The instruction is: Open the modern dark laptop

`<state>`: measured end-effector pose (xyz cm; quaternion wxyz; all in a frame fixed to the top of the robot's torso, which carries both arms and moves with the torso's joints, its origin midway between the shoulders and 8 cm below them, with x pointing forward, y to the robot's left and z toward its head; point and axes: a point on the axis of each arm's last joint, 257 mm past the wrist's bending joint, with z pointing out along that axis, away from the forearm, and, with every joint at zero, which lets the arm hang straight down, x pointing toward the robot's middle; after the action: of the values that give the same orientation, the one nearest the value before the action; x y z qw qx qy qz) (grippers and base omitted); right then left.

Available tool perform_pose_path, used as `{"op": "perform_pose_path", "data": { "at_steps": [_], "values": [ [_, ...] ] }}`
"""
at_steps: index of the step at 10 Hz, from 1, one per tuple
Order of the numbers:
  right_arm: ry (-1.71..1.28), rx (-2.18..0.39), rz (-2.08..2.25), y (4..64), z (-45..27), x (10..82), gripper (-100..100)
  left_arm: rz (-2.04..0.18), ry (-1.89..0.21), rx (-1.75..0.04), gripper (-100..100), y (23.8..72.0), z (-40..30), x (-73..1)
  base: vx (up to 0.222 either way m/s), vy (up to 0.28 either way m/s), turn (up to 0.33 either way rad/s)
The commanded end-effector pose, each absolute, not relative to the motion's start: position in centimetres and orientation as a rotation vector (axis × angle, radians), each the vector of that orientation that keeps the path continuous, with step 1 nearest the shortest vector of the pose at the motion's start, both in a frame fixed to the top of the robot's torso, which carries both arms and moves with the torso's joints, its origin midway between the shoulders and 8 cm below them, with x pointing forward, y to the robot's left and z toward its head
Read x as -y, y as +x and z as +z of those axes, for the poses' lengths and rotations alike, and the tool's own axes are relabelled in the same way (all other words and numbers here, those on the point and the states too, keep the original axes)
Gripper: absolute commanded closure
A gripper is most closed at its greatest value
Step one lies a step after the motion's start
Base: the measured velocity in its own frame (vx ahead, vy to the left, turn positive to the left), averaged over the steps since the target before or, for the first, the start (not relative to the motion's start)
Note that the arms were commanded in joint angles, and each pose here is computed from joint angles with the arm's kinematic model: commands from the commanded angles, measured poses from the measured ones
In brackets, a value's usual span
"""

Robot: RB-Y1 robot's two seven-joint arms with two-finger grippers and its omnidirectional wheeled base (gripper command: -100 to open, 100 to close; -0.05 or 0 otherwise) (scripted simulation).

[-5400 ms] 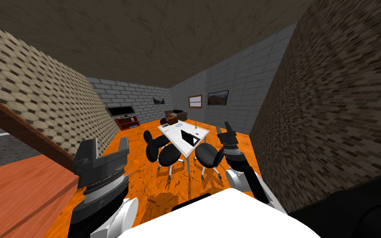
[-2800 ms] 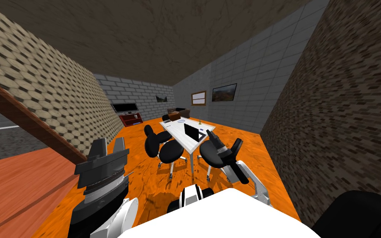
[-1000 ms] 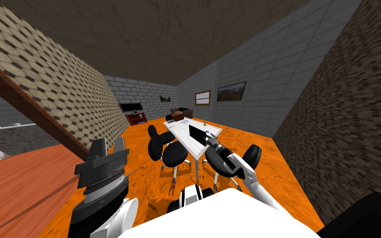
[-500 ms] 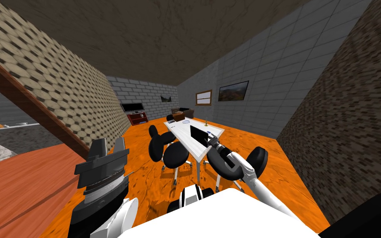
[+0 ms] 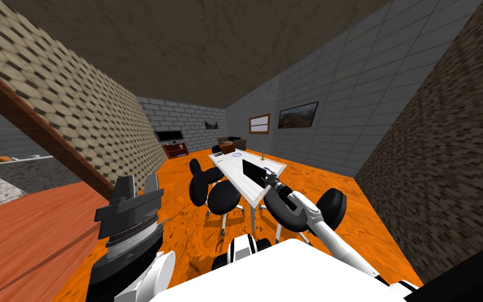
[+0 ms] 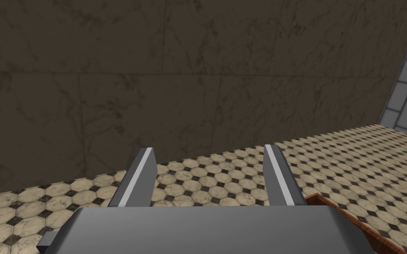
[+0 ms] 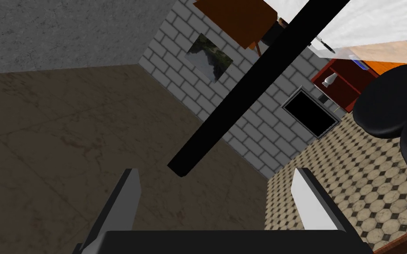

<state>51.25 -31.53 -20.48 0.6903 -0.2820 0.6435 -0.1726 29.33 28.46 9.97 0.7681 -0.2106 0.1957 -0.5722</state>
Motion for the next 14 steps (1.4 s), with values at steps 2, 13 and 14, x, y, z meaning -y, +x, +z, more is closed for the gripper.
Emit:
{"op": "perform_pose_path", "data": {
  "at_steps": [2,13,14],
  "values": [
    [-0.693,-1.445,-0.462,51.5,-21.1,32.7,-100,-1.242,-0.457,-0.425,0,29.3,10.0,-28.5,0.032,0.009,0.011],
    [-0.667,-1.449,-0.497,52.1,-20.6,33.7,-100,-1.242,-0.457,-0.425,0,29.3,10.0,-28.5,0.0,-0.006,0.033],
    [-0.668,-1.452,-0.506,52.2,-20.6,33.9,-100,-1.242,-0.457,-0.425,0,29.3,10.0,-28.5,-0.001,-0.006,0.036]
  ]
}}
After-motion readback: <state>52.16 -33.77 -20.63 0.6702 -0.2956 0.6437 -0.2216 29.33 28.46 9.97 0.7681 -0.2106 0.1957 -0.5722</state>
